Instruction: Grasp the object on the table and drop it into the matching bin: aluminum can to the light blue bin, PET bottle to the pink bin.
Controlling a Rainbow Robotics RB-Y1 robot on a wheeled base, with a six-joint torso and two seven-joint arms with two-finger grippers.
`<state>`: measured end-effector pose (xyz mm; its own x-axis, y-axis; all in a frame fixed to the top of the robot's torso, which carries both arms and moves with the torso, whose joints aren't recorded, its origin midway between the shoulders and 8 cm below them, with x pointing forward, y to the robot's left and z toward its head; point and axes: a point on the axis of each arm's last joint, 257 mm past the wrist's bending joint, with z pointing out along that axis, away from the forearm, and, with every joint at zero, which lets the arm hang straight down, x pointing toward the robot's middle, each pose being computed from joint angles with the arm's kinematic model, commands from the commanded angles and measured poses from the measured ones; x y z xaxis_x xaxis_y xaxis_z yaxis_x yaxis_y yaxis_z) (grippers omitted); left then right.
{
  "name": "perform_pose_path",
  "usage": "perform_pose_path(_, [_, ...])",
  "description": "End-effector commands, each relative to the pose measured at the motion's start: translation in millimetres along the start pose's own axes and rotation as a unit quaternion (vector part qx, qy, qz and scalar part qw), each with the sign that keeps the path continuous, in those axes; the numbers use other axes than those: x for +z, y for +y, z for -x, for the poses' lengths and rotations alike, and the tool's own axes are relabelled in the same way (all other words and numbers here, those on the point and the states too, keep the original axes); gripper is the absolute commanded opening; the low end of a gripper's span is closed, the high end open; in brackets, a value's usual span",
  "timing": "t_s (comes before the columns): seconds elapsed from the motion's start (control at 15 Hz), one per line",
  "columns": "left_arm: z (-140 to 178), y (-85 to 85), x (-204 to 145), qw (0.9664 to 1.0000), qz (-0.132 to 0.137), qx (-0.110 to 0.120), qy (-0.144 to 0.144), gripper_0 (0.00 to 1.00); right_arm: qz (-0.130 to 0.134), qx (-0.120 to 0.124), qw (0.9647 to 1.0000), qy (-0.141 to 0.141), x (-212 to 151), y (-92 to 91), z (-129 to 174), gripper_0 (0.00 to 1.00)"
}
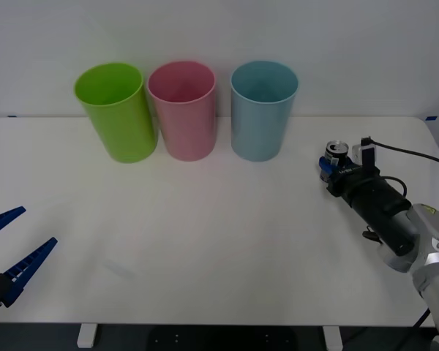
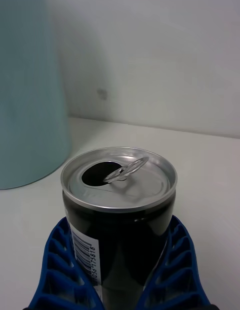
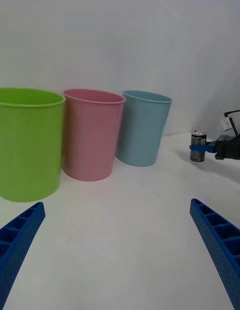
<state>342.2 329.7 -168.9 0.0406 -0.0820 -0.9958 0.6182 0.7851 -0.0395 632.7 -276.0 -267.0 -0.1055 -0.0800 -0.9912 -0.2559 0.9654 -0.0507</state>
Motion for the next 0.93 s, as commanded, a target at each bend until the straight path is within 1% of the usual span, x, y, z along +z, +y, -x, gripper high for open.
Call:
perform_pose_path(0.07, [0,0.0,0,1.0000,0.000,0.000,0.000,1.00,-0.001,0.004,0.9999,-0.014,-13,-0.7,5,0.00])
perform_pose_path(0.13, [0,0.0,0,1.0000,0.000,0.000,0.000,1.00,-0.001,0.003,0.9998,-0.020,-21,-0.8,6,0.00])
perform_pose_path(0.2, [0,0.0,0,1.0000,0.000,0.000,0.000,1.00,-0.001,0.010,0.9996,-0.025,-30,-0.2,6,0.00])
perform_pose_path(0.33, [0,0.0,0,1.0000,0.000,0.000,0.000,1.00,0.008,0.022,0.9991,-0.036,-43,6.2,15,0.00])
perform_pose_path(0.47, [0,0.0,0,1.0000,0.000,0.000,0.000,1.00,0.023,0.034,0.9979,-0.049,-53,15.3,26,0.00])
perform_pose_path(0.53, [0,0.0,0,1.0000,0.000,0.000,0.000,1.00,0.035,0.042,0.9968,-0.059,-59,20.9,35,0.00])
perform_pose_path(0.67, [0,0.0,0,1.0000,0.000,0.000,0.000,1.00,0.058,0.059,0.9938,-0.075,-69,31.8,51,0.00])
perform_pose_path(0.8, [0,0.0,0,1.0000,0.000,0.000,0.000,1.00,0.085,0.073,0.9890,-0.096,-80,44.7,75,0.00])
perform_pose_path(0.93, [0,0.0,0,1.0000,0.000,0.000,0.000,1.00,0.107,0.086,0.9844,-0.110,-92,56.0,95,0.00])
